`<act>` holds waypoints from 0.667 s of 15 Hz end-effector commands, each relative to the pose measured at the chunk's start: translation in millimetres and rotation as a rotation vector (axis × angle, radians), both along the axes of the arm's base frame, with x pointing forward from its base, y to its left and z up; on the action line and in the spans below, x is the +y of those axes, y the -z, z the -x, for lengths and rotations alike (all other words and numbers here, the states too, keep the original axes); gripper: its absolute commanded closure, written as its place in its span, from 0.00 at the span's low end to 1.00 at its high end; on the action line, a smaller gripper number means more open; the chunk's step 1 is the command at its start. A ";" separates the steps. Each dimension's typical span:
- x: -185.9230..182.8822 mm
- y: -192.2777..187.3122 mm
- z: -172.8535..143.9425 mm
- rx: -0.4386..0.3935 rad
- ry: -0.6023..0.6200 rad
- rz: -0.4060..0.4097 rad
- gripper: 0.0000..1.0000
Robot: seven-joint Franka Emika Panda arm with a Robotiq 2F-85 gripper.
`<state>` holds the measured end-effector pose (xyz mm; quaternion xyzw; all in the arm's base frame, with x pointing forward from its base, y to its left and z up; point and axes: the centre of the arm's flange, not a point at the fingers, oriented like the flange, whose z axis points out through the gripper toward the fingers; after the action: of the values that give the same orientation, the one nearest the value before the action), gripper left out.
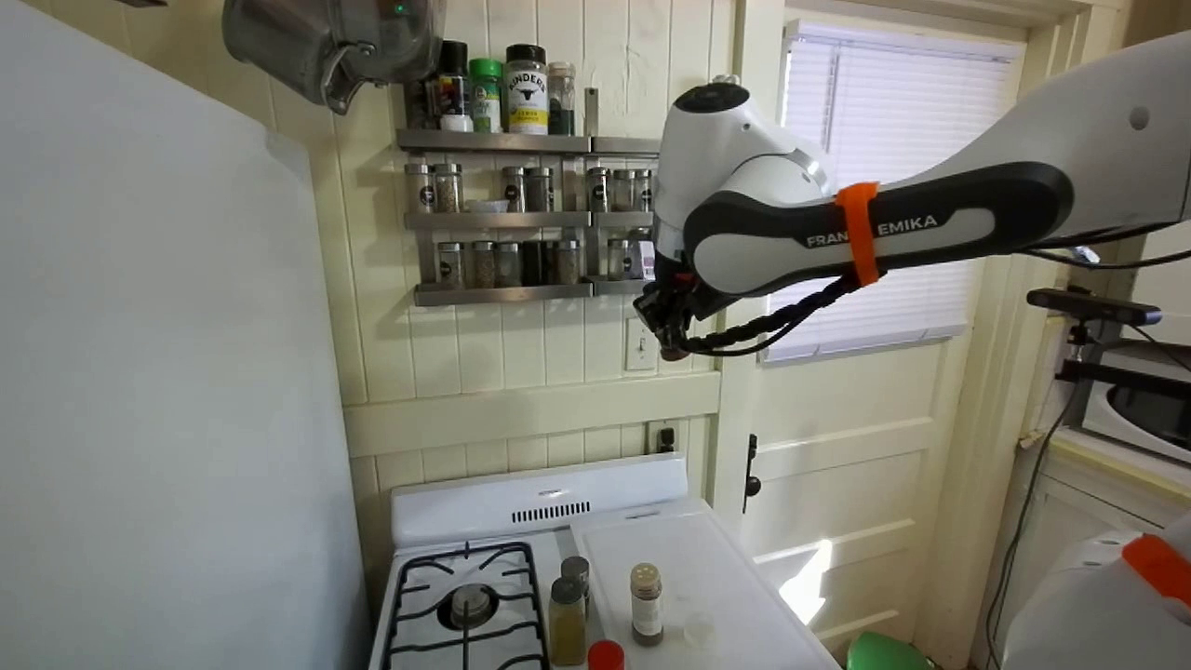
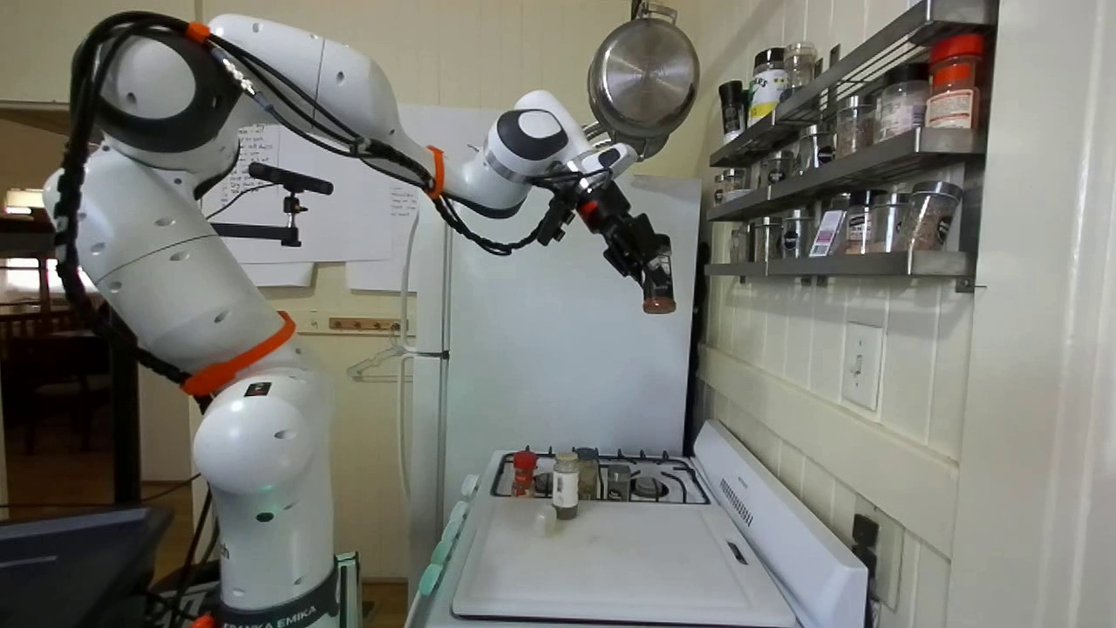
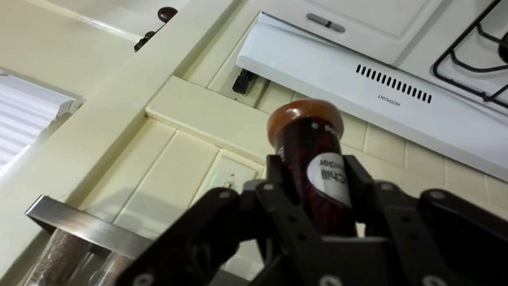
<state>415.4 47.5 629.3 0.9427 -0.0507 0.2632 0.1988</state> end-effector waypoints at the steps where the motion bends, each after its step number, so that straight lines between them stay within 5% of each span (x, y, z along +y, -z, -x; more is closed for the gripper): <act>1: -13.5 -23.1 5.2 -0.072 0.020 0.011 0.84; 10: -39.3 -97.2 11.6 -0.255 0.046 0.075 0.84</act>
<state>408.8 11.2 702.8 0.9058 -0.0841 0.3537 0.2175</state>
